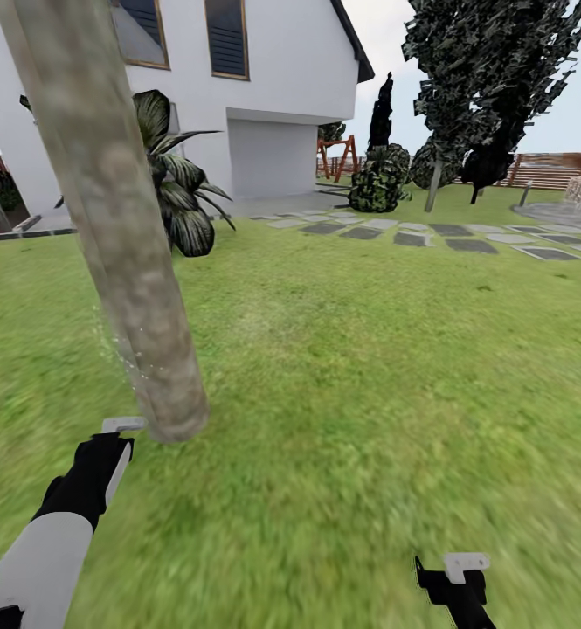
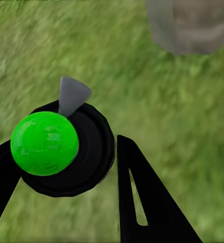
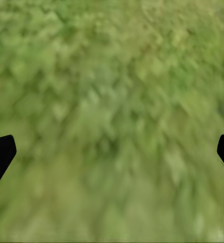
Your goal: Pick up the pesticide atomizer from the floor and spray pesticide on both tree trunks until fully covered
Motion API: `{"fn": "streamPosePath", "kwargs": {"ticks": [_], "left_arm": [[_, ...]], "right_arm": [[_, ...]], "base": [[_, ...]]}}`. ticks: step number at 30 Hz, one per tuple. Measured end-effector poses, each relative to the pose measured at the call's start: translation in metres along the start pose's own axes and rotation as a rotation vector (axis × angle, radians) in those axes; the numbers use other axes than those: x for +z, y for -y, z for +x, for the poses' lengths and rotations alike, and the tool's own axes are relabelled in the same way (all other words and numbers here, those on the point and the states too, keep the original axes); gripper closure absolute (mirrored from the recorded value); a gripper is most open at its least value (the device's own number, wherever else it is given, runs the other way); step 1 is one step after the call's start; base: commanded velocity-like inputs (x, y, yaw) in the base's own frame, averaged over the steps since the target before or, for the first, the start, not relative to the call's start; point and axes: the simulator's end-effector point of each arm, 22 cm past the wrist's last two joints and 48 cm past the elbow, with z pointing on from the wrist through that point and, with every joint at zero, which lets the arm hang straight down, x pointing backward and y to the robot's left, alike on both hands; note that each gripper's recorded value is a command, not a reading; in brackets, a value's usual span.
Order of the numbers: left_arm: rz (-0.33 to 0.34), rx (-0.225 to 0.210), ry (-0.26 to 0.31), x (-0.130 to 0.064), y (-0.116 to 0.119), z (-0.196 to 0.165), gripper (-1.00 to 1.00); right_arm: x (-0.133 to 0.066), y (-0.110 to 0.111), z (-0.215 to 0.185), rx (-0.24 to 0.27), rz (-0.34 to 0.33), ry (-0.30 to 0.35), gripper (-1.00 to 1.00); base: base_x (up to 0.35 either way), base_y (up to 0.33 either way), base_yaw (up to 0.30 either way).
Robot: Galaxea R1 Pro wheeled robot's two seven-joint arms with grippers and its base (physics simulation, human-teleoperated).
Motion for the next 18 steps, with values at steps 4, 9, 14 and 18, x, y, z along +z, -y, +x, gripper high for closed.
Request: {"fn": "streamPosePath", "kwargs": {"ticks": [4, 9, 14, 18], "left_arm": [[-0.001, -0.001, -0.001, 0.0001, -0.0008, 0.0001, 1.0], [-0.001, -0.001, -0.001, 0.0002, -0.0014, 0.0002, 1.0], [-0.002, -0.001, -0.001, 0.0004, -0.0021, 0.0001, 1.0], [-0.001, 0.0, 0.0, 0.0002, -0.0012, 0.0, 1.0]], "right_arm": [[-0.0001, -0.0017, -0.0001, 0.002, -0.002, 0.0, -1.0], [-0.0001, -0.0023, -0.0002, 0.003, -0.002, 0.0, -1.0], [-0.0001, -0.0024, -0.0002, 0.002, -0.003, 0.0, -1.0], [-0.0001, -0.0024, -0.0002, 0.002, -0.003, 0.0, -1.0]], "base": [[0.157, -0.253, 0.095], [0.223, -0.204, 0.263], [0.234, -0.192, 0.277], [0.16, -0.233, 0.277]]}}
